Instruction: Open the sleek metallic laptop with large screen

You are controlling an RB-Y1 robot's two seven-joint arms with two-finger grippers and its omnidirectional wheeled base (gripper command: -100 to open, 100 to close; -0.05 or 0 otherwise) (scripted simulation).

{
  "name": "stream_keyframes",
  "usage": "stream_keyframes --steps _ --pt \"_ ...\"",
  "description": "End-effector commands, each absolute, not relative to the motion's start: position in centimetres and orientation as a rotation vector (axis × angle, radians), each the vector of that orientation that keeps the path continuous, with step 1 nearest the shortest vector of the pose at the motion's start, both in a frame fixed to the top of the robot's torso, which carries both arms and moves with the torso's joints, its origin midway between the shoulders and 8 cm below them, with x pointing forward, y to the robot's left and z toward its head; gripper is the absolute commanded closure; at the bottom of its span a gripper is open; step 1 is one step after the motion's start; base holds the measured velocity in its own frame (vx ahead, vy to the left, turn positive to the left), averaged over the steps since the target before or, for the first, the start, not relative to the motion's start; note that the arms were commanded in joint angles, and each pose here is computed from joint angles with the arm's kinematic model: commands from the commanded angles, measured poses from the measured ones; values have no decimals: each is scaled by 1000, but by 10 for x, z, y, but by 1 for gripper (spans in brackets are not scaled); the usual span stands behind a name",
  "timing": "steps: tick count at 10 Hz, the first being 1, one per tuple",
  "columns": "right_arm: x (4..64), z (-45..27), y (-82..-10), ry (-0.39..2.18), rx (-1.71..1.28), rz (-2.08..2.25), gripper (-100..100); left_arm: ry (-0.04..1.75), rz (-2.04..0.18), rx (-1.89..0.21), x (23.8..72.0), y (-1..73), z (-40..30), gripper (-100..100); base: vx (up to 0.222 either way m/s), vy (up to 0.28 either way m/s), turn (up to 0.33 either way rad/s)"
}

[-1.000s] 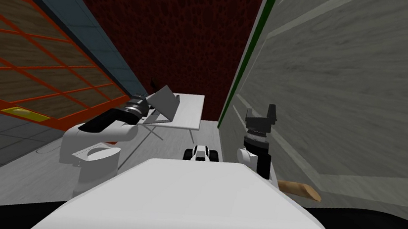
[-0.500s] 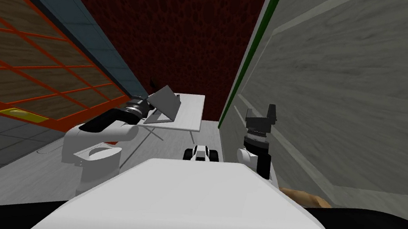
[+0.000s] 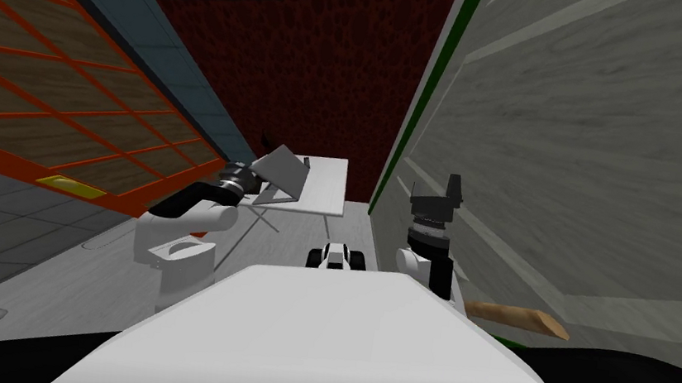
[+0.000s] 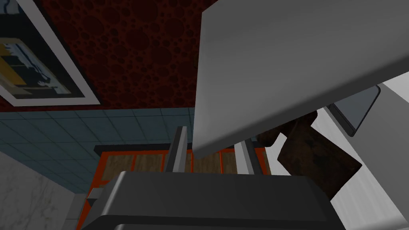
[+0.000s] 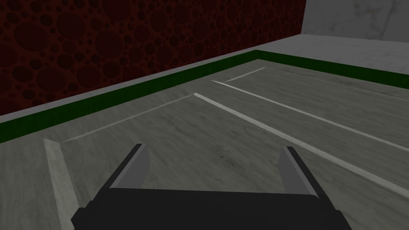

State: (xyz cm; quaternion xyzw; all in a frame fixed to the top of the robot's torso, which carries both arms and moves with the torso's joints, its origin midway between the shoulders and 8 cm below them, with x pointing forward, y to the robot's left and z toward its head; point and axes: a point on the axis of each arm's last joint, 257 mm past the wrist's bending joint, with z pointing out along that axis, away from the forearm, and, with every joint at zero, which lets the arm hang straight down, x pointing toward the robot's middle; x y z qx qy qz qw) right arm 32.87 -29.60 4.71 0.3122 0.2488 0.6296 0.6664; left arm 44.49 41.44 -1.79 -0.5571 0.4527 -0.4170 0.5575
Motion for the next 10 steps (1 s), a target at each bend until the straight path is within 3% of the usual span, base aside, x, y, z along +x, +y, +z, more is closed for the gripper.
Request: stream_keyframes --steps 1,10 --pt "329 47 -296 562 705 1421 0 1038 -1034 -1365 452 416 -30 100 -29 58 38" --pt "329 47 -296 562 705 1421 0 922 -1208 -1526 477 415 -72 100 -32 53 10"
